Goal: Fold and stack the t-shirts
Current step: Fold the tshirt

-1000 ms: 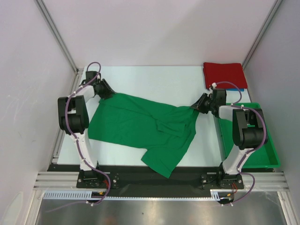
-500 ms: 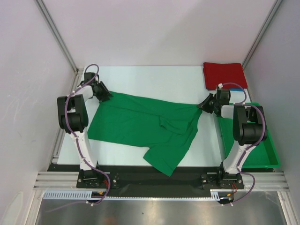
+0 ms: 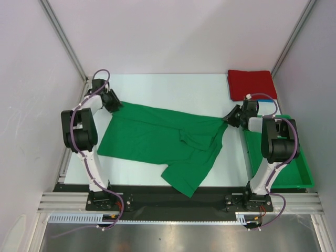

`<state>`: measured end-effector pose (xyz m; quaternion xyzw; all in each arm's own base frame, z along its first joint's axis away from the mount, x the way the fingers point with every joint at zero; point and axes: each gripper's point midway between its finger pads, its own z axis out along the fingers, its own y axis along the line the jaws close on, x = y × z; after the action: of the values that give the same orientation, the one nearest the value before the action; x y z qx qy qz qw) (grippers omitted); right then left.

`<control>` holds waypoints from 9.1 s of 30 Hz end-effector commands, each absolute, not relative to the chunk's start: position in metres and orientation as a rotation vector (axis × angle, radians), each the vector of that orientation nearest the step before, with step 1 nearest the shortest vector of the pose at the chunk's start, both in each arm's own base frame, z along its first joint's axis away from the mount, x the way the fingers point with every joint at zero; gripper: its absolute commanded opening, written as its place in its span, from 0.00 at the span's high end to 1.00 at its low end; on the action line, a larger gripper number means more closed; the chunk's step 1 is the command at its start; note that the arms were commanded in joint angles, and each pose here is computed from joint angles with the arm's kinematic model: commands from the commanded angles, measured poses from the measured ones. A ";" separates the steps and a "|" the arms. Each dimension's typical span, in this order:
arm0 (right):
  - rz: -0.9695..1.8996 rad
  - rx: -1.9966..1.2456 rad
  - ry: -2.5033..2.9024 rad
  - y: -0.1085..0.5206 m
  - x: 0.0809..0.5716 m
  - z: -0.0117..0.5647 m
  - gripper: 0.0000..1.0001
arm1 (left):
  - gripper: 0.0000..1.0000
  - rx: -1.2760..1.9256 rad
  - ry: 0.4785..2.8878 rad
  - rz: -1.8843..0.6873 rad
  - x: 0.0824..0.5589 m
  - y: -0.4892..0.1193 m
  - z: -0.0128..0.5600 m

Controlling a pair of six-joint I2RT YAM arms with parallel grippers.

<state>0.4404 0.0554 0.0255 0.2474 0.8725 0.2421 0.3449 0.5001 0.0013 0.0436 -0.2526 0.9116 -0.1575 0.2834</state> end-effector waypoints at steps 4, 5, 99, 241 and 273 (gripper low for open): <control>0.501 0.665 2.278 0.036 0.437 0.046 0.50 | 0.58 -0.473 2.225 -0.411 0.492 -0.019 0.167; 0.494 0.654 2.277 0.035 0.436 0.052 0.47 | 0.58 -0.447 2.212 -0.424 0.488 -0.028 0.177; 0.956 0.278 2.382 0.162 0.277 0.072 1.00 | 0.99 0.441 2.441 -0.333 0.325 -0.297 0.057; 0.946 0.367 2.455 0.159 0.241 0.045 0.73 | 0.84 0.289 2.493 -0.556 0.315 -0.288 0.055; 0.524 0.329 2.412 0.076 0.407 0.060 0.29 | 0.44 -0.088 2.455 -0.045 0.539 -0.008 0.099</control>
<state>0.3930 0.0793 0.0492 0.1375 0.9201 0.2060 0.3034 0.5314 -0.0327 0.0930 -0.0535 0.9399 -0.0697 0.3301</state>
